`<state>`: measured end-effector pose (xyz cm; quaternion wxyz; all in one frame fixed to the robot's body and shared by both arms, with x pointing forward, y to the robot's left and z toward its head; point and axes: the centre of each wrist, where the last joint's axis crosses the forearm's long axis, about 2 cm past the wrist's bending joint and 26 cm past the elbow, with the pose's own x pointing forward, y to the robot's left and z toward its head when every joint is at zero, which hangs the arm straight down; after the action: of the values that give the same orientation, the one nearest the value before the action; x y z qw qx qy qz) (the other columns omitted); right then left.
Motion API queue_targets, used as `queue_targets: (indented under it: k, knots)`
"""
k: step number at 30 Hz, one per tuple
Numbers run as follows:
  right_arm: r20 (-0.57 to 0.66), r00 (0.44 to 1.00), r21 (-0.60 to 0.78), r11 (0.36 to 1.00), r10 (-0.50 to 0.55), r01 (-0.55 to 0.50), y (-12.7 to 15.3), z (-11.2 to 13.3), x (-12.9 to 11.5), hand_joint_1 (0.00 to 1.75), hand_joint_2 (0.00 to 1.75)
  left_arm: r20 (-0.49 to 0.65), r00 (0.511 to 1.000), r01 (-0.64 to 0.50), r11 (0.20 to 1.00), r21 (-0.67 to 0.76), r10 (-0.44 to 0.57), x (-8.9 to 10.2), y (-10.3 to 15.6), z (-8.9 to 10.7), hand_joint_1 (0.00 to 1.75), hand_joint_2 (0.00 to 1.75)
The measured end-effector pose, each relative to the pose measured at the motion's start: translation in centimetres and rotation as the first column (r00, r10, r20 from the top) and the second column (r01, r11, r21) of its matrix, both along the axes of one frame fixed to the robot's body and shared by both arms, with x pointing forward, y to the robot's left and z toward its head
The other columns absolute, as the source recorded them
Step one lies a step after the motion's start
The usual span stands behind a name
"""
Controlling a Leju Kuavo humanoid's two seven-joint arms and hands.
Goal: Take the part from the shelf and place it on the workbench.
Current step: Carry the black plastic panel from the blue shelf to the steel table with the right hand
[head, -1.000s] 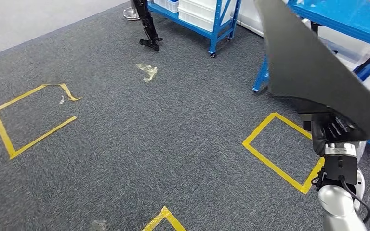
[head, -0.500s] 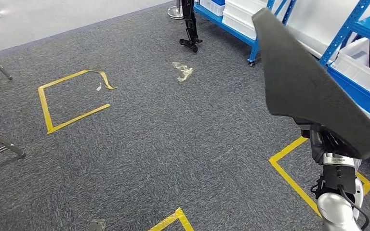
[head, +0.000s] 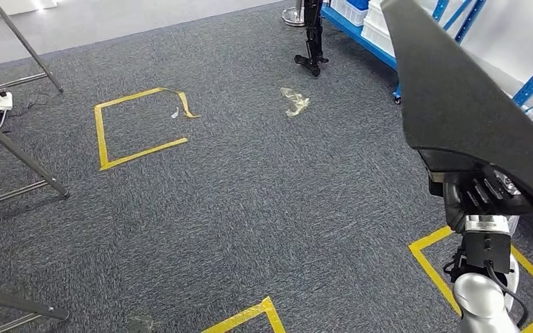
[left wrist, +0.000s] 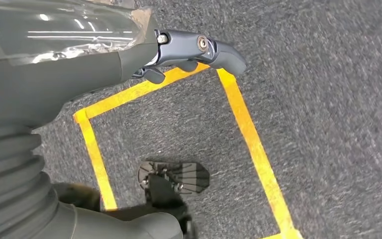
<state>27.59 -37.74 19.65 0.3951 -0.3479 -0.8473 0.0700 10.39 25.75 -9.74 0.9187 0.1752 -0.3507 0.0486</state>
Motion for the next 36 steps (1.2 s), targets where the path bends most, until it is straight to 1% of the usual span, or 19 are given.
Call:
queue_targets:
  k: [4,7,12,17,22,27,36]
  knots:
    - [-0.008,1.0,0.003,1.0,0.005,-0.005,0.0,-0.1,-0.1,1.75,1.75,-0.002,1.0,-0.007,1.0,-0.002,0.007,-0.1,0.0,0.0,0.0,1.75]
    - [-0.034,0.999,0.006,1.0,0.008,-0.008,-0.4,-0.7,-0.6,1.75,1.75,0.0,1.0,-0.008,1.0,-0.005,0.008,-0.1,-0.1,0.0,0.0,1.75]
    - [-0.065,0.998,0.012,1.0,0.006,-0.005,-0.5,-1.5,-1.3,1.75,1.75,-0.009,1.0,-0.005,1.0,-0.007,0.005,-0.7,-0.1,-0.2,0.0,1.75]
    - [-0.077,0.997,-0.001,1.0,0.002,-0.002,-0.2,-1.5,-1.4,1.75,1.75,-0.019,1.0,-0.003,1.0,-0.011,0.003,-0.8,0.0,-0.2,0.0,1.75]
    - [-0.068,0.998,-0.009,1.0,0.013,-0.014,-0.2,-0.9,-0.9,1.75,1.75,-0.018,1.0,0.003,1.0,-0.013,-0.003,-0.7,-0.3,-0.2,0.0,1.75]
    - [-0.073,0.997,-0.013,1.0,0.015,-0.016,-0.1,-1.0,-0.9,1.75,1.75,-0.02,1.0,0.009,1.0,-0.018,-0.009,-0.8,-0.4,-0.2,0.0,1.75]
    - [-0.077,0.997,-0.032,0.999,0.016,-0.019,-0.2,-0.9,-0.8,1.75,1.75,-0.021,1.0,0.019,1.0,-0.02,-0.019,-0.4,-0.5,-0.1,0.0,1.75]
